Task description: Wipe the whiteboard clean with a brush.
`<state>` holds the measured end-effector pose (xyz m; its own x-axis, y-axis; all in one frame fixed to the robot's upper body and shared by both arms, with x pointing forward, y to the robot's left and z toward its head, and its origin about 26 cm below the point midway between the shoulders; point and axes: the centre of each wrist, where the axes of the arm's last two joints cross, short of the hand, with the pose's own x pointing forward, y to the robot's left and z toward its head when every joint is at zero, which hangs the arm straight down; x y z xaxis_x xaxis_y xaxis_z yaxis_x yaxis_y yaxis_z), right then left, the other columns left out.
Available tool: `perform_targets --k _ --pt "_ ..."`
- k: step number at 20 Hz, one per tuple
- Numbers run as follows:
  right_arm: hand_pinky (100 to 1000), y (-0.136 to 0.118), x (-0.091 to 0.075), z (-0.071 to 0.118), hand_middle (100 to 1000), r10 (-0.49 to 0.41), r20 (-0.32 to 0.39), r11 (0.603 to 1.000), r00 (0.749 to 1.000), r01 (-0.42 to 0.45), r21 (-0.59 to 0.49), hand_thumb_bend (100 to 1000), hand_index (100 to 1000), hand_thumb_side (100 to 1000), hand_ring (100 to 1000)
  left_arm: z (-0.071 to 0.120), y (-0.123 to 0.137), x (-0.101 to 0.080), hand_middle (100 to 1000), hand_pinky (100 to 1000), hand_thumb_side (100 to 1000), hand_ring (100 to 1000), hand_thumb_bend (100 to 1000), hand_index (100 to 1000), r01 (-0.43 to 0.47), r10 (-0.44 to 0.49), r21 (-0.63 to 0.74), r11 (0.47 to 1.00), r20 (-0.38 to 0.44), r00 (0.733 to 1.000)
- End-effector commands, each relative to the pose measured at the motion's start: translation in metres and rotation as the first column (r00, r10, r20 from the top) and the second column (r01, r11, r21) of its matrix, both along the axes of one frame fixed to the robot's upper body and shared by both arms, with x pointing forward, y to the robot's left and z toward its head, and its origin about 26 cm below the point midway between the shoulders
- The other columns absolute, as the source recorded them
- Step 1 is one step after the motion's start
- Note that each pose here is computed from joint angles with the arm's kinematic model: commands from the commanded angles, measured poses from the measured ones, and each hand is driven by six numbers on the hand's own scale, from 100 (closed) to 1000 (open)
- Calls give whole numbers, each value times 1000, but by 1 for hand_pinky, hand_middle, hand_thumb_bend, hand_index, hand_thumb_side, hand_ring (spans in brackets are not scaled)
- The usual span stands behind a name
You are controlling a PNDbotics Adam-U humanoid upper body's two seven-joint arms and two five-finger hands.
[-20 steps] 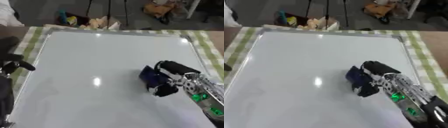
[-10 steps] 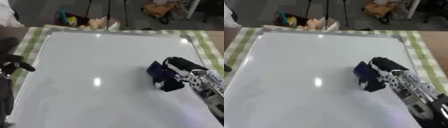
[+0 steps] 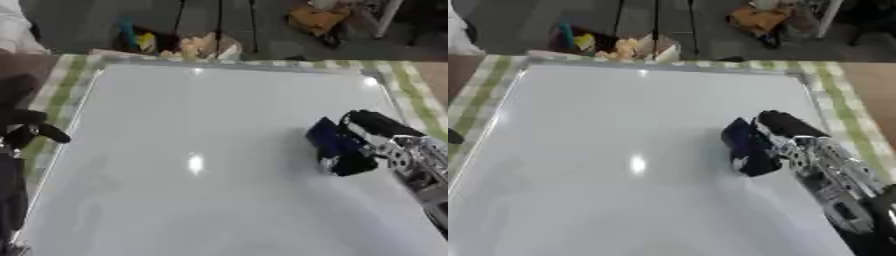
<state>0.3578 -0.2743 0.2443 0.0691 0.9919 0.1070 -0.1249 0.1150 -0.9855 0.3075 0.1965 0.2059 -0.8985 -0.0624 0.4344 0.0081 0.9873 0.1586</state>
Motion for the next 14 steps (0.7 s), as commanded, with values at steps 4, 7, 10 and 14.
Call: perform_targets --k 4,7,10,14 --pt "623 -18 1 12 586 -134 -61 988 989 138 66 100 239 318 745 7 0 -3 791 455 977 901 100 615 7 -8 8 1000 27 1000" --pt "623 -25 3 11 586 -165 -58 983 985 169 76 100 239 319 745 7 0 -3 791 455 976 901 100 615 7 -8 8 1000 28 1000" --pt "622 -31 4 9 586 -190 -61 977 980 195 85 100 239 319 745 7 0 -3 791 455 976 901 100 615 7 -7 8 1000 28 1000" --pt "621 -36 4 7 585 -209 -58 972 976 214 94 100 238 319 744 7 0 -3 792 455 977 902 100 615 7 -7 8 1000 28 1000"
